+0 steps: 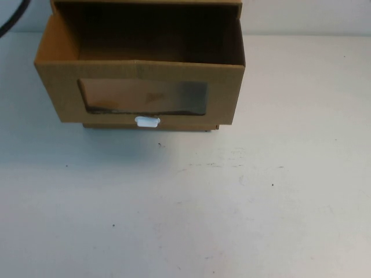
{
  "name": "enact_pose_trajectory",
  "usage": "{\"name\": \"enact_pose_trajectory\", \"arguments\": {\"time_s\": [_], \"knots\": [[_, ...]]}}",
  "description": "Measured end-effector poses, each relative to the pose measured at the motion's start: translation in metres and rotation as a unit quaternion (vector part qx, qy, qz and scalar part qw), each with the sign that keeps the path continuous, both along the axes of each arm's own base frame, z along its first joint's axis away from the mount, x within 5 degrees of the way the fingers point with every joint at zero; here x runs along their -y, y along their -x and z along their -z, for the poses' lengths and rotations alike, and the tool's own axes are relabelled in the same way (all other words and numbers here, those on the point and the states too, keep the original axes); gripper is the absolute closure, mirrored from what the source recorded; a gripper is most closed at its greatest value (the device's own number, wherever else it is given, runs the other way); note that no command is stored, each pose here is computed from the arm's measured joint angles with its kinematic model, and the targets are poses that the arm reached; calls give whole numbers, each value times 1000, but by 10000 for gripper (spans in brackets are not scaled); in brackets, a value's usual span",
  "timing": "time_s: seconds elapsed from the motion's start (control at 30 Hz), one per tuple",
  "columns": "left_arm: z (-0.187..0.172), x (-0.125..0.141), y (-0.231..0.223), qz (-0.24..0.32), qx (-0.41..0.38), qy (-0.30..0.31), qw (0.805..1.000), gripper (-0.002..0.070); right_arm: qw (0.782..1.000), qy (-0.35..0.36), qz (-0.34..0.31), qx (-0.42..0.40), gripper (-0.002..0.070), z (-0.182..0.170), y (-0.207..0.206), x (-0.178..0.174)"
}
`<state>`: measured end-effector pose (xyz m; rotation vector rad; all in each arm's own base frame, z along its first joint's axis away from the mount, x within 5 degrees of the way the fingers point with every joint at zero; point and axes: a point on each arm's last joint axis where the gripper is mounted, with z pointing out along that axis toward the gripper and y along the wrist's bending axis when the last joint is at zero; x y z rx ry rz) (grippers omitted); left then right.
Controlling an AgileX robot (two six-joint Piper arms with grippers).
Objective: Close the shoe box
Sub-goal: Press the shoe box with left arm, then close the shoe box with your right arm
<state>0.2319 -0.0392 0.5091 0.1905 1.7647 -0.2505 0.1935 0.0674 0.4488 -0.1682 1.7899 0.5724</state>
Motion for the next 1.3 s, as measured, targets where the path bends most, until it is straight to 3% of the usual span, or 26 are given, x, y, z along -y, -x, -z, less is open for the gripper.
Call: {"name": "enact_pose_trajectory", "arguments": {"time_s": [0.13,0.3,0.4,0.5,0.6,0.8,1.3], "knots": [[9,14,-52,59,-80,-27,995,677,990,52,-127,-41,689,24,-14,-29],[20,37,-111,154,-135,-7,979,677,957,59,-280,-51,689,46,-26,-69],[40,48,-146,203,-181,16,962,677,939,67,-332,-66,689,64,-33,-95],[60,53,-173,207,-217,43,953,677,923,86,-368,-74,689,82,-36,-119],[78,56,-192,200,-244,61,947,677,912,104,-389,-75,689,98,-38,-141],[94,54,-202,180,-272,65,943,677,919,114,-369,-81,689,117,-56,-161],[97,48,-204,145,-283,44,947,677,930,120,-348,-18,689,97,-114,-197]]}}
